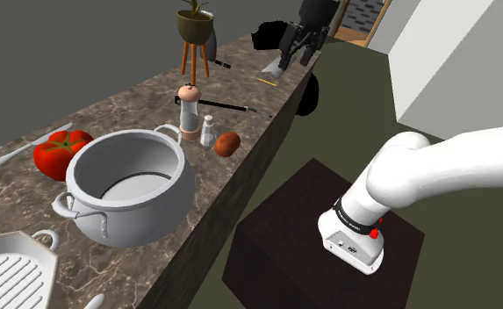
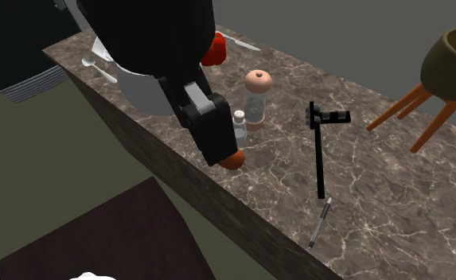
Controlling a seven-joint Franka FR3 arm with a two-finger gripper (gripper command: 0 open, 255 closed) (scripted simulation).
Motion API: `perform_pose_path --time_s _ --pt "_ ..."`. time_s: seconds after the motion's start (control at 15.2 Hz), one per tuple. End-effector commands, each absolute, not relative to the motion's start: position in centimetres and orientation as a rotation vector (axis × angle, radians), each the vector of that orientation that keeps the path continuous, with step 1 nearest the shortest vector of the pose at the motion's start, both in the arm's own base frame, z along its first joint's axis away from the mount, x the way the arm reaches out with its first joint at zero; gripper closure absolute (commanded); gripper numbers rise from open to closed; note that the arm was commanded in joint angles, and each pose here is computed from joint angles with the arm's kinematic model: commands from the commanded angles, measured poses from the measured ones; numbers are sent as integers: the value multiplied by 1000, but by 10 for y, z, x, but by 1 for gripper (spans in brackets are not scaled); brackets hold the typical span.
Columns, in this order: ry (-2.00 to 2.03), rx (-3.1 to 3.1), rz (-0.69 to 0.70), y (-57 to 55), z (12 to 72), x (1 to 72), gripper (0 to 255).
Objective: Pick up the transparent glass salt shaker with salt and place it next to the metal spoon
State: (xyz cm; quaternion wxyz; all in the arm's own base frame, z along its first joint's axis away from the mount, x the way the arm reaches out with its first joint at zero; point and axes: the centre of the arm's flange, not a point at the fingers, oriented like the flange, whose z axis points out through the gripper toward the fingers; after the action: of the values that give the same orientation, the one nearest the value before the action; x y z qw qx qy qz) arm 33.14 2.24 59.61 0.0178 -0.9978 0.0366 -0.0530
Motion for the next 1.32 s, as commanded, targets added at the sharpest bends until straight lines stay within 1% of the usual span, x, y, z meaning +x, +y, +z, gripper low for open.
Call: perform_pose_path --time_s 0.0,1.25 --pt "114 -3099 -165 22 596 331 0" --pt "246 -3061 -45 128 427 489 0"
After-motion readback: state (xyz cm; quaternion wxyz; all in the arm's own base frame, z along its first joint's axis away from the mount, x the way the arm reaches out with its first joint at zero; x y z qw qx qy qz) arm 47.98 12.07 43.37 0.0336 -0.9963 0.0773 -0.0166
